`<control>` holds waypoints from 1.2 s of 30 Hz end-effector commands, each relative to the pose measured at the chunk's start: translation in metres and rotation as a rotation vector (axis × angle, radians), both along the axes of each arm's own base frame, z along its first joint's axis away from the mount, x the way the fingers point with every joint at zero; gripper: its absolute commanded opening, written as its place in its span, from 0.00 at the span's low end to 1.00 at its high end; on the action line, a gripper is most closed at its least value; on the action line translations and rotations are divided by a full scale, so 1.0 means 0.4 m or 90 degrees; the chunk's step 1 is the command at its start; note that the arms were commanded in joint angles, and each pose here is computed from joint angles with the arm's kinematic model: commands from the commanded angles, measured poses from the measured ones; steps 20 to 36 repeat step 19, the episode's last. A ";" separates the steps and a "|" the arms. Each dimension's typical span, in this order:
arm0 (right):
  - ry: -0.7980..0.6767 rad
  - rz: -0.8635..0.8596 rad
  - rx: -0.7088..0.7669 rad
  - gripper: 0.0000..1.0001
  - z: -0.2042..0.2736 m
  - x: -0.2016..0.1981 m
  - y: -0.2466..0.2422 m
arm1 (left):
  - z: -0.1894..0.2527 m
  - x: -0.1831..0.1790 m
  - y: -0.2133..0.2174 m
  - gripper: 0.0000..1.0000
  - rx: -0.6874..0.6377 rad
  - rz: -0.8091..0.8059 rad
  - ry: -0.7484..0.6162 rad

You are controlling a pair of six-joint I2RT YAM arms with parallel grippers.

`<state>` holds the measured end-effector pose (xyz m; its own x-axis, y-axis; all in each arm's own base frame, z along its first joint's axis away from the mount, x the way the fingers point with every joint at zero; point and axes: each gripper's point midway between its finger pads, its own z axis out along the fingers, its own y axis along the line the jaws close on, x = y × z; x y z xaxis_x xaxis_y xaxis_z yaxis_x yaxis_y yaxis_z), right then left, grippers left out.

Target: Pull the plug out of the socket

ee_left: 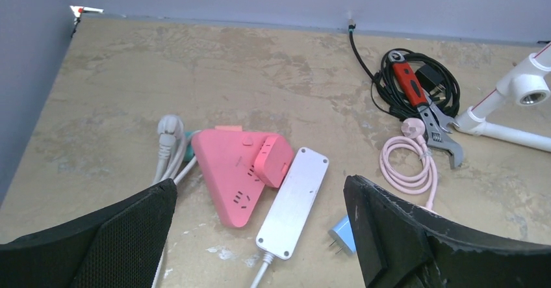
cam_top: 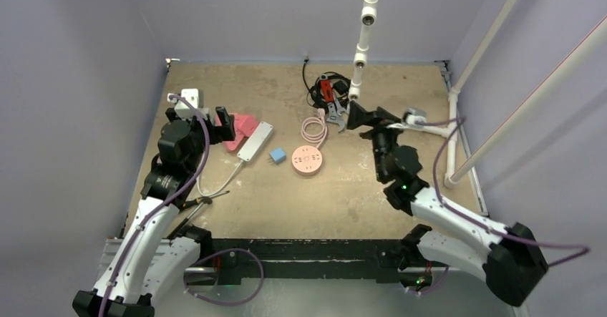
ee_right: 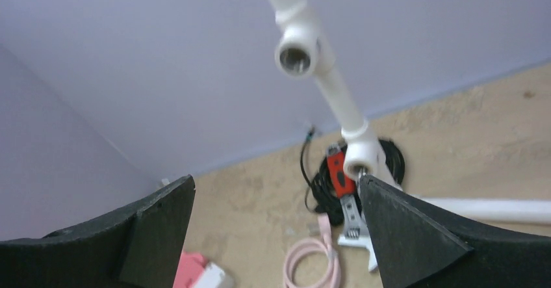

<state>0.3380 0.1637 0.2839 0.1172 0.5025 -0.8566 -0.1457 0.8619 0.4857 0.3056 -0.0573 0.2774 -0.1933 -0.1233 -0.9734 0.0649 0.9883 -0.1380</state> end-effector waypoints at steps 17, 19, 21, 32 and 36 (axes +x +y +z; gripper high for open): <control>-0.113 -0.020 0.040 0.99 0.111 -0.057 -0.058 | -0.020 -0.006 0.013 0.99 0.025 0.013 0.031; -0.114 -0.020 0.043 0.99 0.113 -0.059 -0.060 | -0.016 -0.006 0.013 0.99 0.023 0.014 0.029; -0.114 -0.020 0.043 0.99 0.113 -0.059 -0.060 | -0.016 -0.006 0.013 0.99 0.023 0.014 0.029; -0.114 -0.020 0.043 0.99 0.113 -0.059 -0.060 | -0.016 -0.006 0.013 0.99 0.023 0.014 0.029; -0.114 -0.020 0.043 0.99 0.113 -0.059 -0.060 | -0.016 -0.006 0.013 0.99 0.023 0.014 0.029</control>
